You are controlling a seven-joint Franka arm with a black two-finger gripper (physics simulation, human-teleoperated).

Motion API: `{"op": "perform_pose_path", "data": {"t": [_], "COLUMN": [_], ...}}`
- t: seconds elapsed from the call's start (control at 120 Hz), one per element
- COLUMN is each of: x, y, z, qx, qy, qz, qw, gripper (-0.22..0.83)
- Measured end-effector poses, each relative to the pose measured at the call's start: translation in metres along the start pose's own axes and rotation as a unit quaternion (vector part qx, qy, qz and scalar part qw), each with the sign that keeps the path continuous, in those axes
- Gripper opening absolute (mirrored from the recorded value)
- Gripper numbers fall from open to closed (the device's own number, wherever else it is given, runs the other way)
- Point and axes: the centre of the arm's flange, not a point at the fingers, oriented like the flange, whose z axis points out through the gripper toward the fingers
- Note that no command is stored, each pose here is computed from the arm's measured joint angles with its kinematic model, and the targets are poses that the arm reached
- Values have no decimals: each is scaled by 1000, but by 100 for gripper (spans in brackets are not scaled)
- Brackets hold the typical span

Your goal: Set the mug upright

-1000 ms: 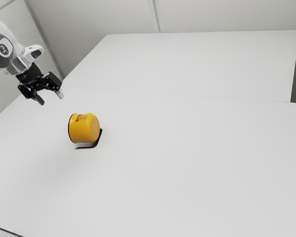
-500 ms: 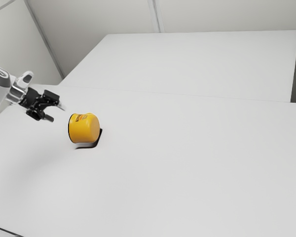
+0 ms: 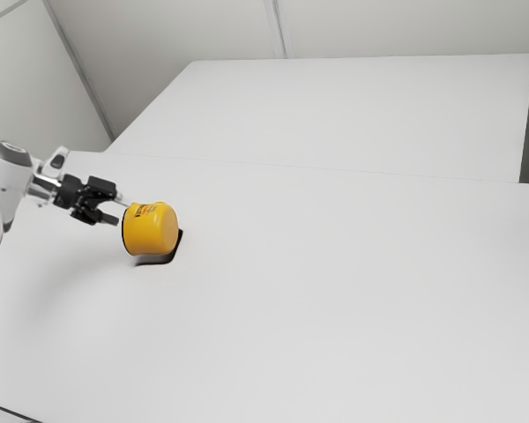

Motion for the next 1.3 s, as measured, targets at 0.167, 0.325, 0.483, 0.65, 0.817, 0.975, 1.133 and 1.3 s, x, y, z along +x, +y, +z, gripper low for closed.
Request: {"op": "perform_pose_path", "data": {"t": [0.167,0.325,0.483,0.65,0.817,0.975,1.133,1.3], "x": [-3,-5,-7,-10,-15,-20,-23,-23], "y": [-7,-8,-5,-3,-6,-9,-9,-9], "z": [16,28,34,38,39,40,42,42], "qx": [-49,-85,-113,-133,-146,-156,-163,-164], "qy": [4,5,6,6,7,9,9,10], "qz": [17,33,51,64,71,74,79,86], "qw": [999,996,992,989,987,985,983,983], "gripper": [62,62,56,41,26,12,-4,-11]}}
